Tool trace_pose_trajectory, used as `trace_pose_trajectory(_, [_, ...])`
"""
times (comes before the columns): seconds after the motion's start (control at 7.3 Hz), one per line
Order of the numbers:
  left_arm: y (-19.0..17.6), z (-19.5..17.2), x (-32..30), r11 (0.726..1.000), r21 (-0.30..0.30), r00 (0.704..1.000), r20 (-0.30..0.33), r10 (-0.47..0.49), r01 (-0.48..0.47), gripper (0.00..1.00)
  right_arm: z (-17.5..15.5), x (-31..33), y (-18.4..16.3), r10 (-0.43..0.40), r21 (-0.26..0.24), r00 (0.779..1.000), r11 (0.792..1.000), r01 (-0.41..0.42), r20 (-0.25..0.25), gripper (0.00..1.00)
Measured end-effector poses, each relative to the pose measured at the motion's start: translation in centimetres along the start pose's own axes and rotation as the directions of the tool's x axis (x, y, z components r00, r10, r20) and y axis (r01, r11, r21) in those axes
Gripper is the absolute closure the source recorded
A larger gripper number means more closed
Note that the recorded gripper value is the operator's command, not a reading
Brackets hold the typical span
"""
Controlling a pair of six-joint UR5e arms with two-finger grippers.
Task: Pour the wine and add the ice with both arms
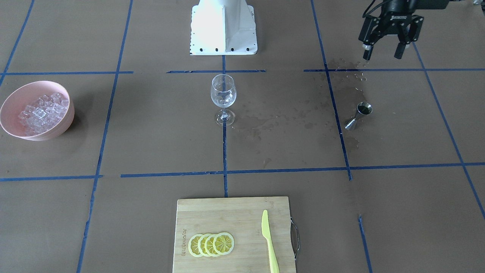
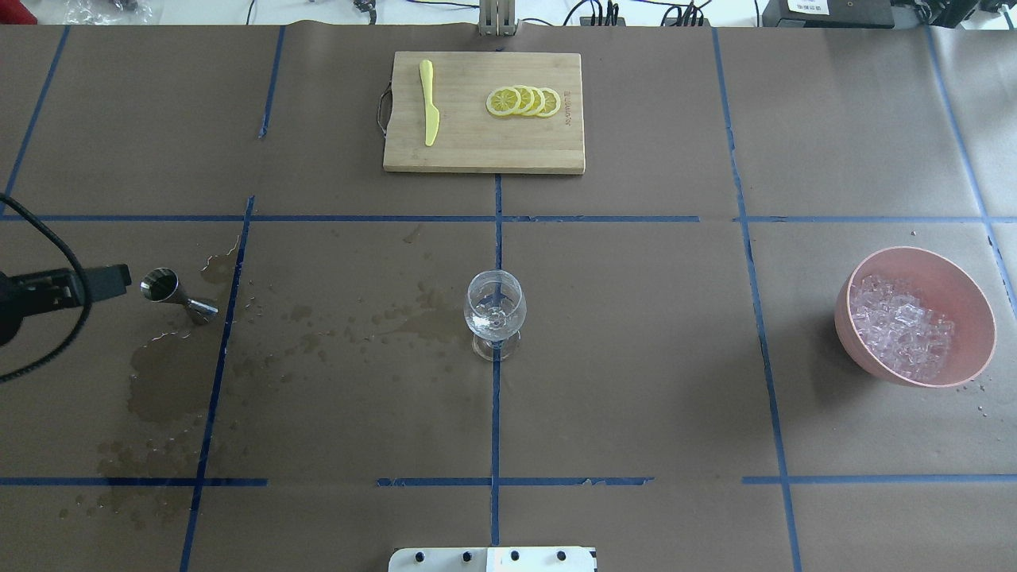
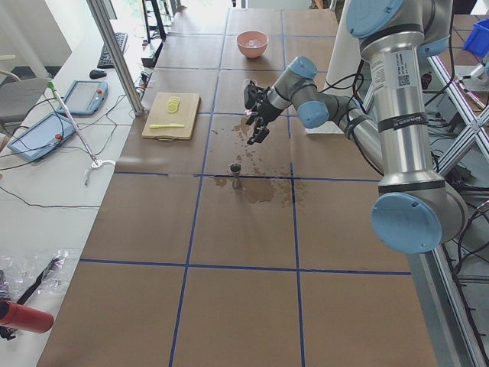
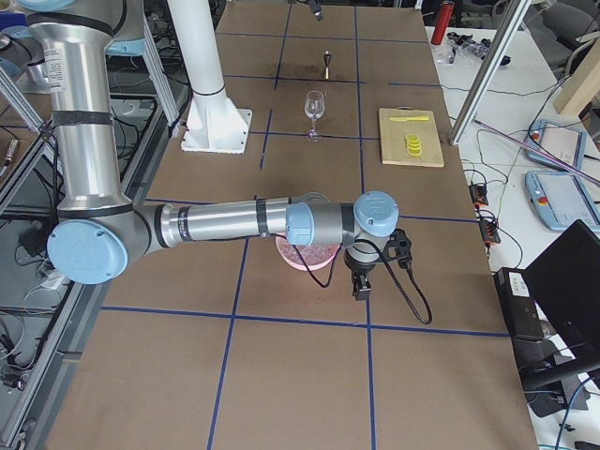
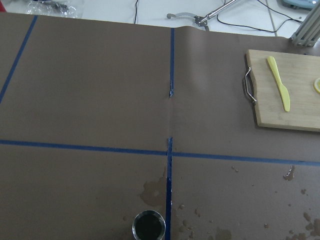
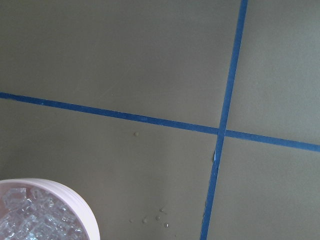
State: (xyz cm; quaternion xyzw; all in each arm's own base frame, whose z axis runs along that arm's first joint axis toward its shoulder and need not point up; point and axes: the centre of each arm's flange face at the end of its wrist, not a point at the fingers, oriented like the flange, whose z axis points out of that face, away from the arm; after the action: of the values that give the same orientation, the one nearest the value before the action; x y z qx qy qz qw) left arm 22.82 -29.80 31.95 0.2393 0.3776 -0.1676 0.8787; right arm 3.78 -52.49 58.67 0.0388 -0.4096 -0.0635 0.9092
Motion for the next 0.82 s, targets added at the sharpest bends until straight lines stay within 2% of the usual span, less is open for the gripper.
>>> trace_pose_trajectory(0.27, [5.4, 2.1, 1.3, 0.994, 0.106, 0.999, 0.049, -0.012, 0.007, 0.0, -0.6, -0.7, -0.5, 0.033, 0.012, 0.999, 0.999, -0.033, 0.002, 0.0])
trace_pose_trajectory(0.55, [8.0, 5.1, 0.7, 0.974, 0.224, 0.995, 0.096, -0.009, -0.013, 0.0, -0.8, -0.9, -0.7, 0.045, 0.016, 0.999, 0.999, -0.045, 0.005, 0.0])
trace_pose_trajectory(0.82, [10.2, 9.1, -1.0, 0.943, 0.33, 0.989, 0.15, -0.002, -0.049, 0.01, -0.8, -1.0, -0.7, 0.047, 0.016, 0.999, 0.999, -0.047, 0.01, 0.0])
